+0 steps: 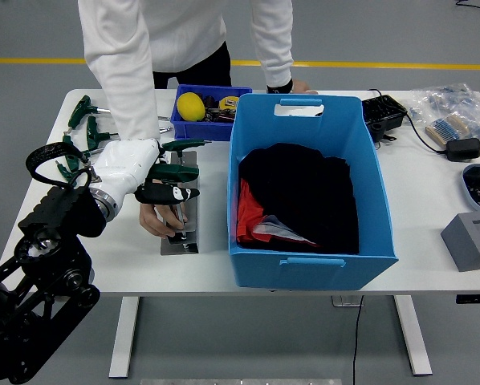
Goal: Lift tool from toolbox,place it in box,lift tool from toolbox,place it in box
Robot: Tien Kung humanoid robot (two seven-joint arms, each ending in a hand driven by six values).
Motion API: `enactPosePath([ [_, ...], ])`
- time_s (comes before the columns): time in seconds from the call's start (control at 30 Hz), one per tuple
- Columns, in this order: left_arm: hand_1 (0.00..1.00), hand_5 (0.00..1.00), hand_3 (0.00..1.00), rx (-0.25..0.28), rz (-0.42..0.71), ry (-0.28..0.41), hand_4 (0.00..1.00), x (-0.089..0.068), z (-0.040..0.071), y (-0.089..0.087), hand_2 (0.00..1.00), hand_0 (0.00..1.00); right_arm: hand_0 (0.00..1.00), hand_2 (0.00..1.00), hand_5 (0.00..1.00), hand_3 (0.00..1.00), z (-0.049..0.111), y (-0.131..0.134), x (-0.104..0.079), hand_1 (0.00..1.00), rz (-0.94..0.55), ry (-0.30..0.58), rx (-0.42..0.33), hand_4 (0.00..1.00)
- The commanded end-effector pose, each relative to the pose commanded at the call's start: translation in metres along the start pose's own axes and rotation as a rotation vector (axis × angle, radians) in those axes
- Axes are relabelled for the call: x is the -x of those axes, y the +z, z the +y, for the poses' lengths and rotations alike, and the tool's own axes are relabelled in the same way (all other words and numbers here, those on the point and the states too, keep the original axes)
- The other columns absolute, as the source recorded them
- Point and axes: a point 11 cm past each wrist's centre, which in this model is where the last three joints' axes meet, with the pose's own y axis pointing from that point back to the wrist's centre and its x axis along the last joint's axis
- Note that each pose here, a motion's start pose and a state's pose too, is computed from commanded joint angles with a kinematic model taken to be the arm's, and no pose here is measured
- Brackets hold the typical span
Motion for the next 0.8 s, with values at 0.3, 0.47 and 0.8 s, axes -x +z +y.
enactPosePath([
  [0.3,0.094,0.651,0.181,0.026,0.034,0.04,0.998,-0.0001,0.0016,0.0044,0.121,0.226,0.69,0.726,0.757,0.591,0.0,-0.0004,0.0,0.65,-0.001,0.0,0.001,0.831],
  [0.47,0.094,0.651,0.181,0.028,0.063,0.082,0.998,-0.0029,0.0001,0.0031,0.121,0.226,0.69,0.726,0.757,0.591,0.0,-0.0006,0.0,0.65,0.0,0.001,0.0,0.831],
  [0.8,0.05,0.606,0.13,0.031,0.082,0.135,0.963,-0.0071,-0.004,-0.0033,0.079,0.187,0.69,0.726,0.757,0.591,0.0,-0.0016,0.0007,0.649,-0.002,0.0,-0.001,0.832],
])
